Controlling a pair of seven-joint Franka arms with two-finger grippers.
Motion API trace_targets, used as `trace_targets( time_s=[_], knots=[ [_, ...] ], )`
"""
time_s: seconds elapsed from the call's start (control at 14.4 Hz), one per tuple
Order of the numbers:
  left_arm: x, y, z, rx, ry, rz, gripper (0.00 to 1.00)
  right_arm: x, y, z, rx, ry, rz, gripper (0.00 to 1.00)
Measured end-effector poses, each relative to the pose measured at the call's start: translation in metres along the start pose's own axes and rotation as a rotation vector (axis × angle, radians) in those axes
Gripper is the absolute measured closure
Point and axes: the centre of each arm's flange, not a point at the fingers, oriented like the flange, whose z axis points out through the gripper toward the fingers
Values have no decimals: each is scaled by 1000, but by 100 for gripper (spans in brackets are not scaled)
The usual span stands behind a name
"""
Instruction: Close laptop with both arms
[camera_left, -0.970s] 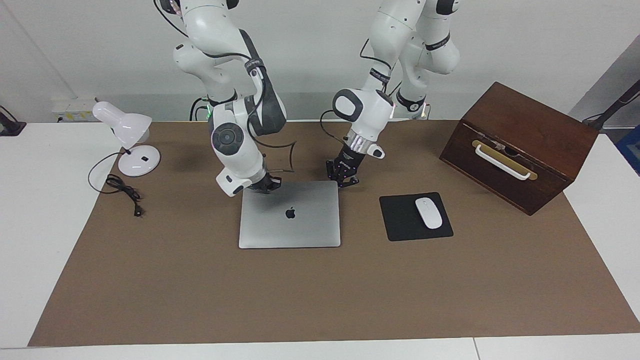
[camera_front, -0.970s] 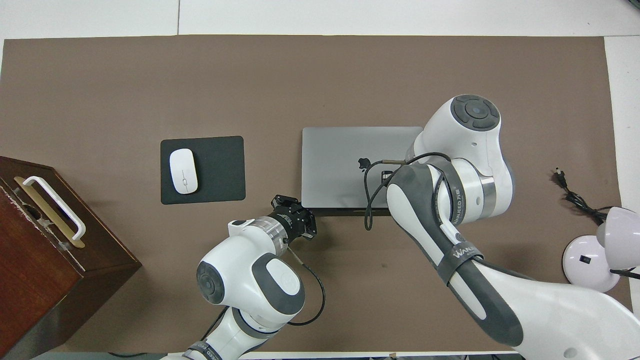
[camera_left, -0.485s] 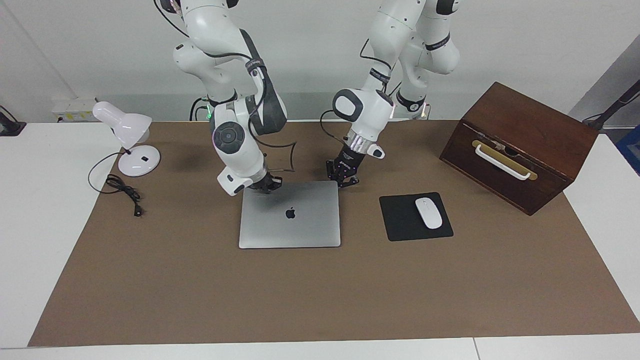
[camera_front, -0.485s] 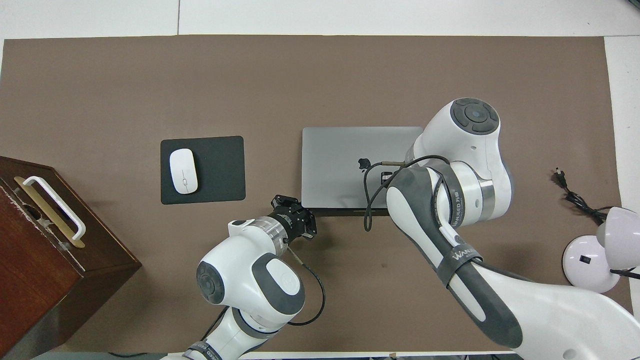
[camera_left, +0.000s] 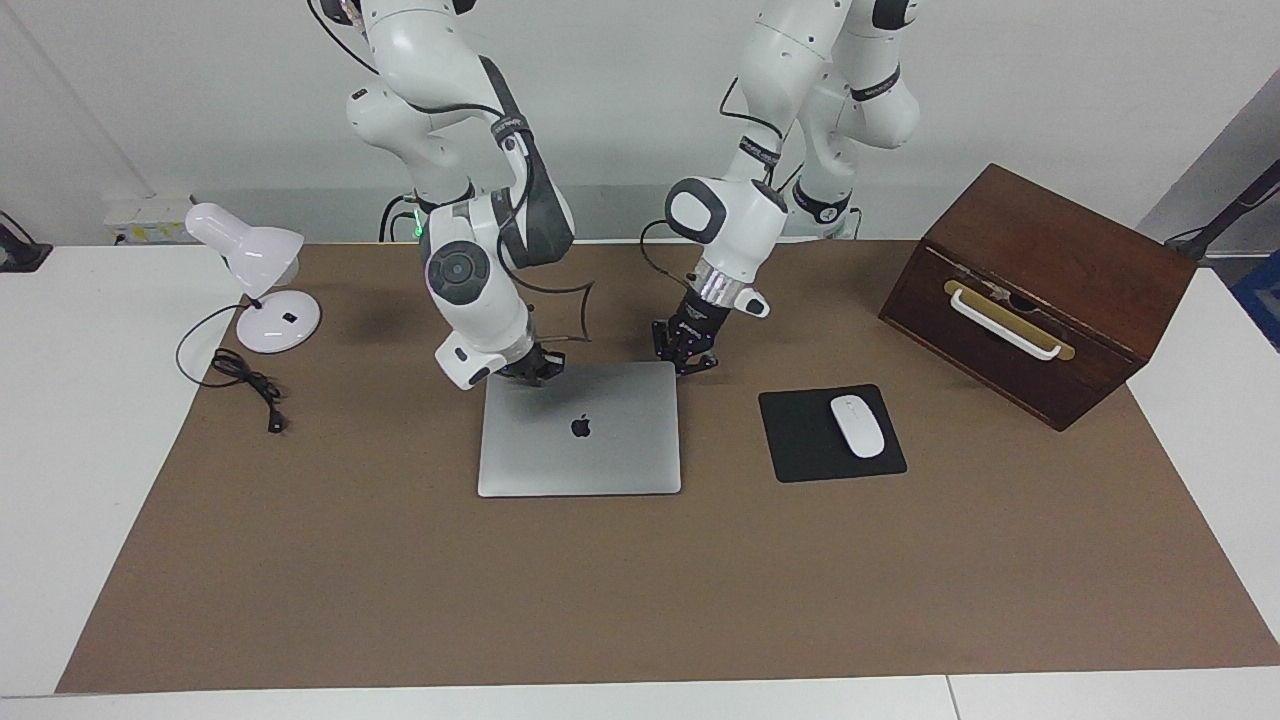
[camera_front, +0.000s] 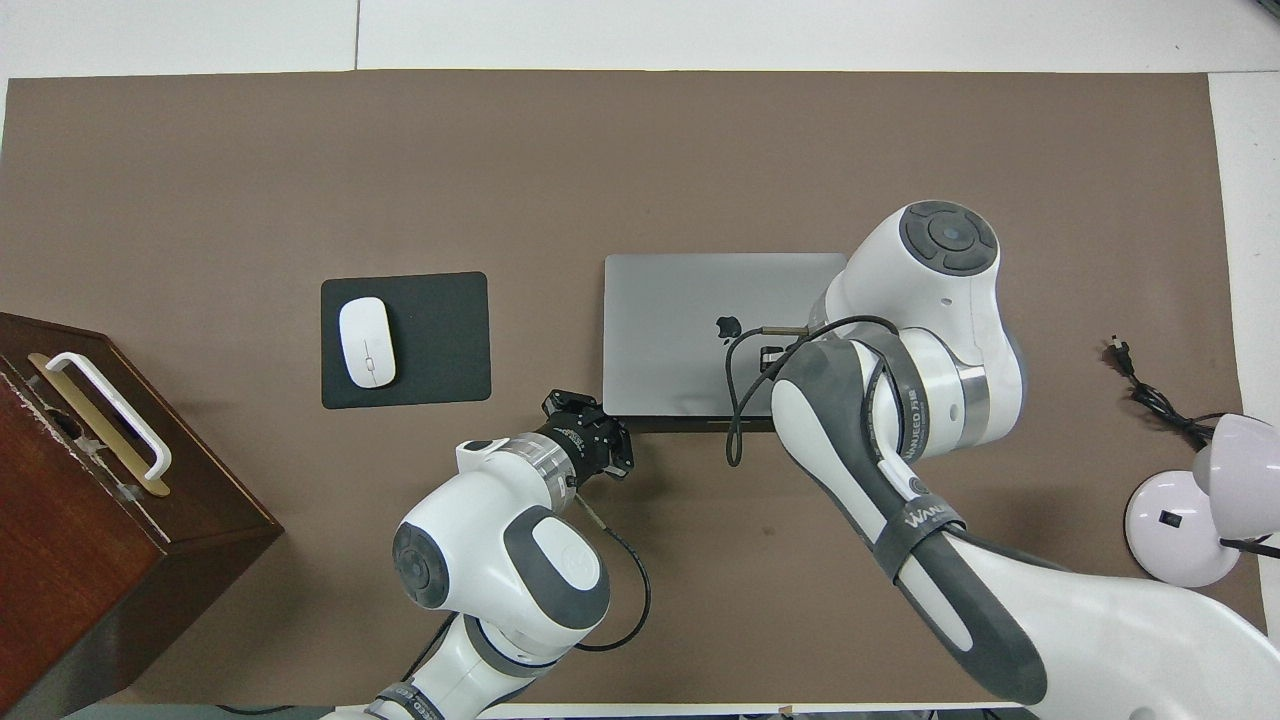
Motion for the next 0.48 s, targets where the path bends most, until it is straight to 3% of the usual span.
trace_targets(
  time_s=[0.48],
  knots=[
    [0,0,0,0,0,-2,99,-2,-4,-21,2,-19,-9,99]
  ],
)
